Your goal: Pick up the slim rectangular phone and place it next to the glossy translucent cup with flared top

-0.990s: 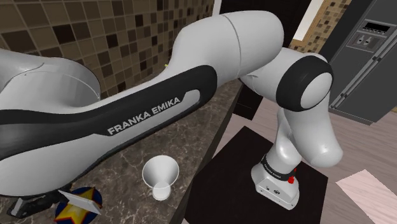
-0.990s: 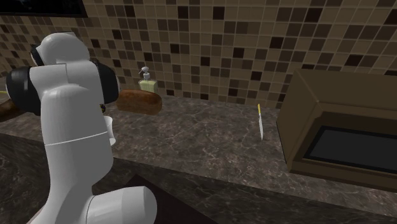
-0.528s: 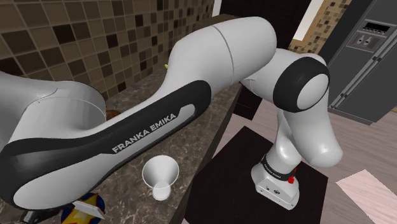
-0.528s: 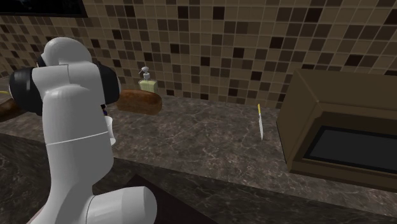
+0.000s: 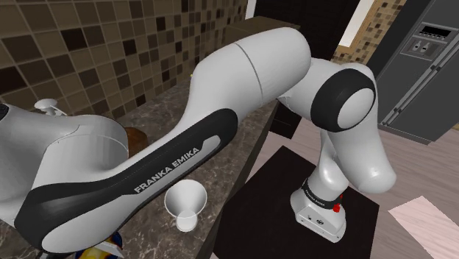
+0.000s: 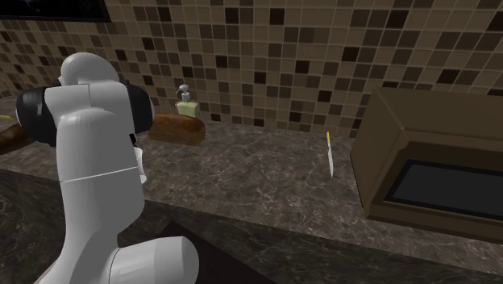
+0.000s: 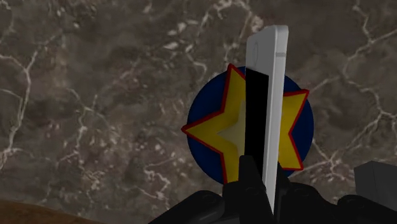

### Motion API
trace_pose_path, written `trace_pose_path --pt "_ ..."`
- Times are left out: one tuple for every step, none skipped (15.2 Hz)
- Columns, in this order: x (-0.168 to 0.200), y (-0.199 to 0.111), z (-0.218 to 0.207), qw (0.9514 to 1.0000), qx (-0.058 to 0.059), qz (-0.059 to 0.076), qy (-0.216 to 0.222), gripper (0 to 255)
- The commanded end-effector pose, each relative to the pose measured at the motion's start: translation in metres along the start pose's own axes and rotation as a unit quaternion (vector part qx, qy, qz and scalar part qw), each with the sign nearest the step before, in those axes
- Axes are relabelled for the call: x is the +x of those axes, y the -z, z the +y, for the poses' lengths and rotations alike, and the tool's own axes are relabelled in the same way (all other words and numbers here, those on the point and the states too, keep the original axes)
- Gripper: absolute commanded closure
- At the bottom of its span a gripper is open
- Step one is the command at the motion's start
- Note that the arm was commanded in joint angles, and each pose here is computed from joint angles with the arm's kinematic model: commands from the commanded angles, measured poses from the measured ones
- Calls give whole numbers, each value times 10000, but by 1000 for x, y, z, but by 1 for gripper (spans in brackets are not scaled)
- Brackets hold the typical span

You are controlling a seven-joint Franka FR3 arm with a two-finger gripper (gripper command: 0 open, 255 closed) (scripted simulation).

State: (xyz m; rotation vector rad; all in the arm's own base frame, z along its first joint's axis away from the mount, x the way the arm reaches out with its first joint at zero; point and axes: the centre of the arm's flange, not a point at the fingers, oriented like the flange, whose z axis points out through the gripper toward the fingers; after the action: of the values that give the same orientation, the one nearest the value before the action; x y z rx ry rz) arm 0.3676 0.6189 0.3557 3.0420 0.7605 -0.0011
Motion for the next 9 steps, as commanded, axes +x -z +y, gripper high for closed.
trace_pose_path --pt "0 -5 -1 10000 -11 -25 4 255" --pt "0 -5 -1 10000 -11 -25 4 255" --pt "0 -5 -1 10000 -11 -25 4 255" --pt "0 -5 -1 10000 -11 -25 4 255" --pt "0 -5 -1 10000 -11 -25 4 255" --pt "0 -5 -1 10000 -11 -25 4 255" --pt "0 -5 0 10000 -11 -25 4 0" --pt "0 -5 0 10000 -11 -25 4 0" --pt "0 -5 0 10000 -11 -25 4 0"
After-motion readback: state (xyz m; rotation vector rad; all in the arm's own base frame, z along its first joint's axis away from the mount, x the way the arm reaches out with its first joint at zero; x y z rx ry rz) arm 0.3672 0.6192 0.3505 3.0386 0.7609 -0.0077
